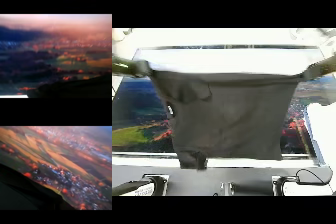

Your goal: Fold the shirts.

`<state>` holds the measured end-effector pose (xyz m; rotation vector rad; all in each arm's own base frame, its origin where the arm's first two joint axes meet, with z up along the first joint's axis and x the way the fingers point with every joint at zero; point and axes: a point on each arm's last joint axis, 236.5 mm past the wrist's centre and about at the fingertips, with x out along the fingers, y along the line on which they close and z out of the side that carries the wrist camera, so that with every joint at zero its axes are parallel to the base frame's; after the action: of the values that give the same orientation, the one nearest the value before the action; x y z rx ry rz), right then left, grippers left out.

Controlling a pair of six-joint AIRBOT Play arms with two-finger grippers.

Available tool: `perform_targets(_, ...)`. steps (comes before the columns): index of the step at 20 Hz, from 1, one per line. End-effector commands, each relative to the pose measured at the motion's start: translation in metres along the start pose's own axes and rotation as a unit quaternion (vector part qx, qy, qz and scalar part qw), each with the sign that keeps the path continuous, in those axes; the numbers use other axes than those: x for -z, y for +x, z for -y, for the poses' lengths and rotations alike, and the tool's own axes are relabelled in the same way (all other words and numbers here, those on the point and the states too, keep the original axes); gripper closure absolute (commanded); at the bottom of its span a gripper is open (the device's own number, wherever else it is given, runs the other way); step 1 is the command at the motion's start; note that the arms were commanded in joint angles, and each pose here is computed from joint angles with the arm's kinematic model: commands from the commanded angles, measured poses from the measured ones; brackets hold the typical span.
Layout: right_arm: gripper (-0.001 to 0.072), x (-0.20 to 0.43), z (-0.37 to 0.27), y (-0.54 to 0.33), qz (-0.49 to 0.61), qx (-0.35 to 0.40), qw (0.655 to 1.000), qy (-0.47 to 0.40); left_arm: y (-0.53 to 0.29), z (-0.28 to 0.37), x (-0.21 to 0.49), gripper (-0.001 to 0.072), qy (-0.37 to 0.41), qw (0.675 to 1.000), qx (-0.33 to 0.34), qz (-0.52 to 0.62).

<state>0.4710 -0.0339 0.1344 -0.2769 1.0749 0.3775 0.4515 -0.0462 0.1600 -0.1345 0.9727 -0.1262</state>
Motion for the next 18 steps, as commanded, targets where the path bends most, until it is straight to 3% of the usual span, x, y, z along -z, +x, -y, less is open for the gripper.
perform_targets(1, 0.0690, -0.009, 0.001, 0.107, -0.032, -0.007, 0.999, 0.015, 0.106, -0.014, 0.027, 0.0678, -0.025, 0.997, 0.005, -0.072)
perform_targets(7, 0.0690, -0.043, 0.035, 0.154, 0.044, 0.042, 0.997, 0.054, 0.163, -0.027, -0.020, 0.0677, -0.044, 0.998, -0.002, 0.035)
perform_targets(13, 0.0688, -0.038, 0.036, 0.170, 0.038, 0.038, 0.997, 0.057, 0.171, -0.032, -0.019, 0.0677, -0.054, 0.998, -0.003, 0.032)
perform_targets(15, 0.0688, -0.023, 0.024, 0.165, 0.003, 0.017, 0.999, 0.042, 0.162, -0.030, -0.002, 0.0677, -0.034, 0.999, -0.002, -0.006)
perform_targets(18, 0.0689, 0.025, -0.006, 0.168, -0.098, -0.048, 0.994, 0.004, 0.158, -0.027, 0.072, 0.0677, -0.021, 0.987, 0.002, -0.158)
